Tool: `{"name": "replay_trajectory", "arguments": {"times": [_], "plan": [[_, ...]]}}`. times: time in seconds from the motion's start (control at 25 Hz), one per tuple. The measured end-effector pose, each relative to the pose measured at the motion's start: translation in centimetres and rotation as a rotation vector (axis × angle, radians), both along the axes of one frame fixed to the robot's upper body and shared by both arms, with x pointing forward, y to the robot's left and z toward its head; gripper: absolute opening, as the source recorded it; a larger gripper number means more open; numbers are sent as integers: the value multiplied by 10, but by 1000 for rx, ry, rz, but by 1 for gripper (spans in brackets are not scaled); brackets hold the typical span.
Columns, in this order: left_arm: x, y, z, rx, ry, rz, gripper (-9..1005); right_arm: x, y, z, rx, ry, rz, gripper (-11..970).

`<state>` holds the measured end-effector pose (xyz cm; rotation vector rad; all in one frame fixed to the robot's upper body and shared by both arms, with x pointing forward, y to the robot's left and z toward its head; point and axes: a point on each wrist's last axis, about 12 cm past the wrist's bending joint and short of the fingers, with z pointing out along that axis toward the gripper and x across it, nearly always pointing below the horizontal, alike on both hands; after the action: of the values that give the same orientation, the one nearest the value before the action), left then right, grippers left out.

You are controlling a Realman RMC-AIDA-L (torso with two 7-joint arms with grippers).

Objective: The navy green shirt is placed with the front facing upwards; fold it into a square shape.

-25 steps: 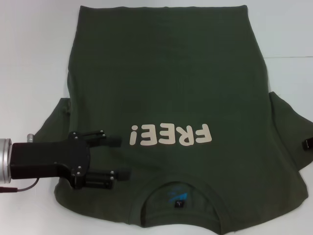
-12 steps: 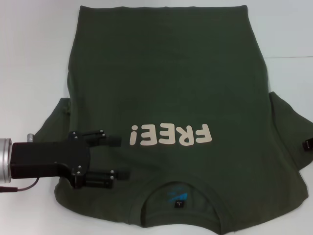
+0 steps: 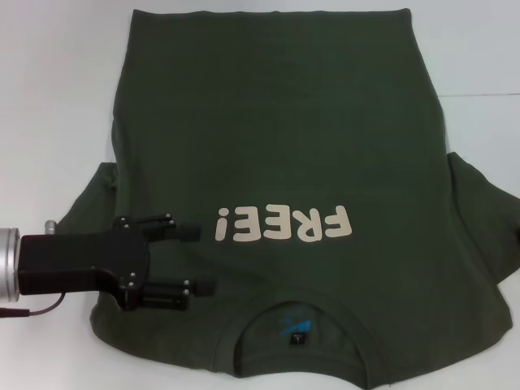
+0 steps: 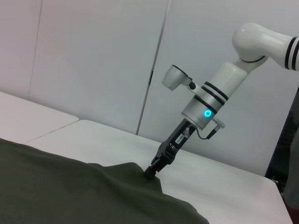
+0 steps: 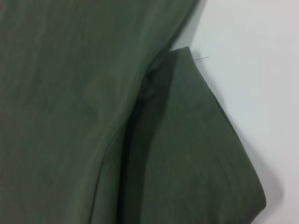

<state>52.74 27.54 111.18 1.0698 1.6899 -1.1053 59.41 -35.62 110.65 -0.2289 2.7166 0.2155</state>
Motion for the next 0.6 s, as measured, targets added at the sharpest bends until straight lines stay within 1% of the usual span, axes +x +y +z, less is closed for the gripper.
{"name": "replay_trajectory", "arguments": {"times": [0.12,0.24,0.32,0.52,0.6], "plan": [[0,0,0,1,0,2,880,1,0,1,-6,-3,2,29],[1,0,0,3,-1,5,880,0,-6,5,-20,-15,-6,13],[1,0,0,4,-1,7,880,-2,-14,8,-37,-22,-22,3],[2,0,0,6,7,8,880,-8,-41,18,-87,-56,-88,13],[2,-1,0,9,7,6,880,-9,-47,23,-97,-75,-104,18]]}}
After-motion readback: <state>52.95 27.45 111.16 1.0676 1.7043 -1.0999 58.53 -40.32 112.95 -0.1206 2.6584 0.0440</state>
